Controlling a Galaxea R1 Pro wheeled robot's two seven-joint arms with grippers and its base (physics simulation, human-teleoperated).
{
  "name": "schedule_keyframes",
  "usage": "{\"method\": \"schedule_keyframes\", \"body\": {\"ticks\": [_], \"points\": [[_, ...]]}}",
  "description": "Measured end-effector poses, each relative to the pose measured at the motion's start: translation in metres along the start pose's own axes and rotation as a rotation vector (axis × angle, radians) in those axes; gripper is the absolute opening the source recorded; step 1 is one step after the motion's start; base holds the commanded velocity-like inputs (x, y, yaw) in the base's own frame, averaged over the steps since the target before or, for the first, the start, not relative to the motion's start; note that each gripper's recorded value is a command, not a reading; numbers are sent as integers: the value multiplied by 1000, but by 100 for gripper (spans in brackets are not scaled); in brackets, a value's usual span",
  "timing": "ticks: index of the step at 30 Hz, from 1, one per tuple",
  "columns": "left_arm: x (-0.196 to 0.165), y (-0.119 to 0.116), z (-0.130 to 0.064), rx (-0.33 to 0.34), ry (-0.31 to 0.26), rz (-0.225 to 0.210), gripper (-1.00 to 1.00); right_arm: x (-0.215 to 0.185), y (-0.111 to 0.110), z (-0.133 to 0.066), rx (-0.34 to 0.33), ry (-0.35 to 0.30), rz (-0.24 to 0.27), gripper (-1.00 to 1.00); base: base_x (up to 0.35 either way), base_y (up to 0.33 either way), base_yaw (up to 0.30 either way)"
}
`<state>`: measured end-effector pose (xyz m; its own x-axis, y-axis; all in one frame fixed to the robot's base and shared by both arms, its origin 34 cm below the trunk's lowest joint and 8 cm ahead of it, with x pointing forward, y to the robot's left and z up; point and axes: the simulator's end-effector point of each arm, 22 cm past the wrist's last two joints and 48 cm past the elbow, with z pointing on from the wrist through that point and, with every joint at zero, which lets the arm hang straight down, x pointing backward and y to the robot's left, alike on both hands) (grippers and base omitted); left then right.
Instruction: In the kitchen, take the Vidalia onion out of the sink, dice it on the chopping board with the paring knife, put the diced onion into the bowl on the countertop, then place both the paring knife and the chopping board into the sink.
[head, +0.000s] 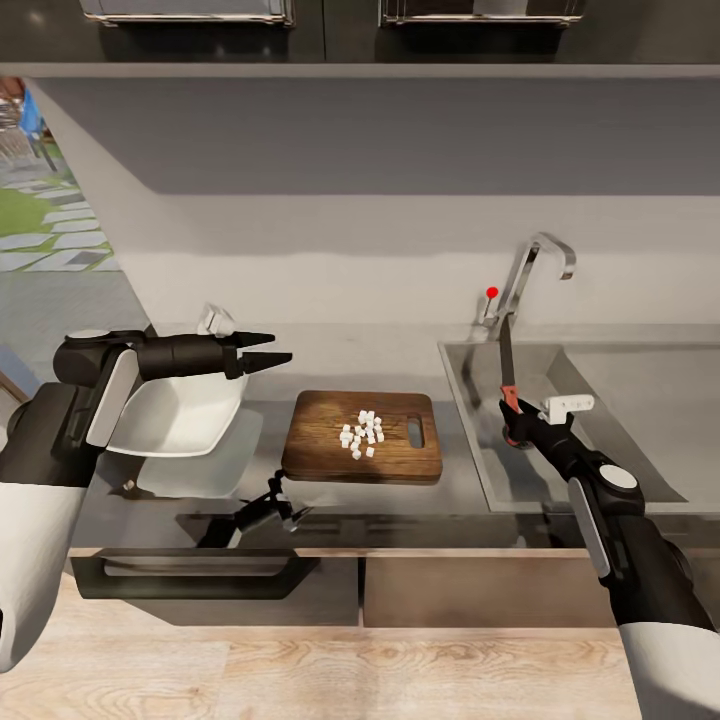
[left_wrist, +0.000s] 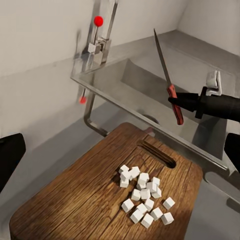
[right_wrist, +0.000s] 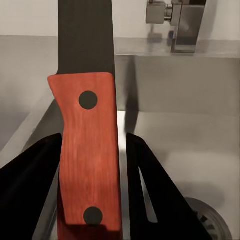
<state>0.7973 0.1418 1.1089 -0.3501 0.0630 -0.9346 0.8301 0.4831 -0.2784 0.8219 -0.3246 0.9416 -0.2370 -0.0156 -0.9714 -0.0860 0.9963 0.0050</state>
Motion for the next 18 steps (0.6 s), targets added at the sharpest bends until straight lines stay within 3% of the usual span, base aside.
{"method": "schedule_keyframes", "body": {"ticks": [14, 18], "points": [[3, 2, 1, 0, 3, -5, 100, 4, -1, 1, 1, 7, 2, -100, 0, 0, -1], [3, 2, 2, 1, 3, -5, 100, 4, 0, 1, 0, 7, 3, -100, 0, 0, -138]]}}
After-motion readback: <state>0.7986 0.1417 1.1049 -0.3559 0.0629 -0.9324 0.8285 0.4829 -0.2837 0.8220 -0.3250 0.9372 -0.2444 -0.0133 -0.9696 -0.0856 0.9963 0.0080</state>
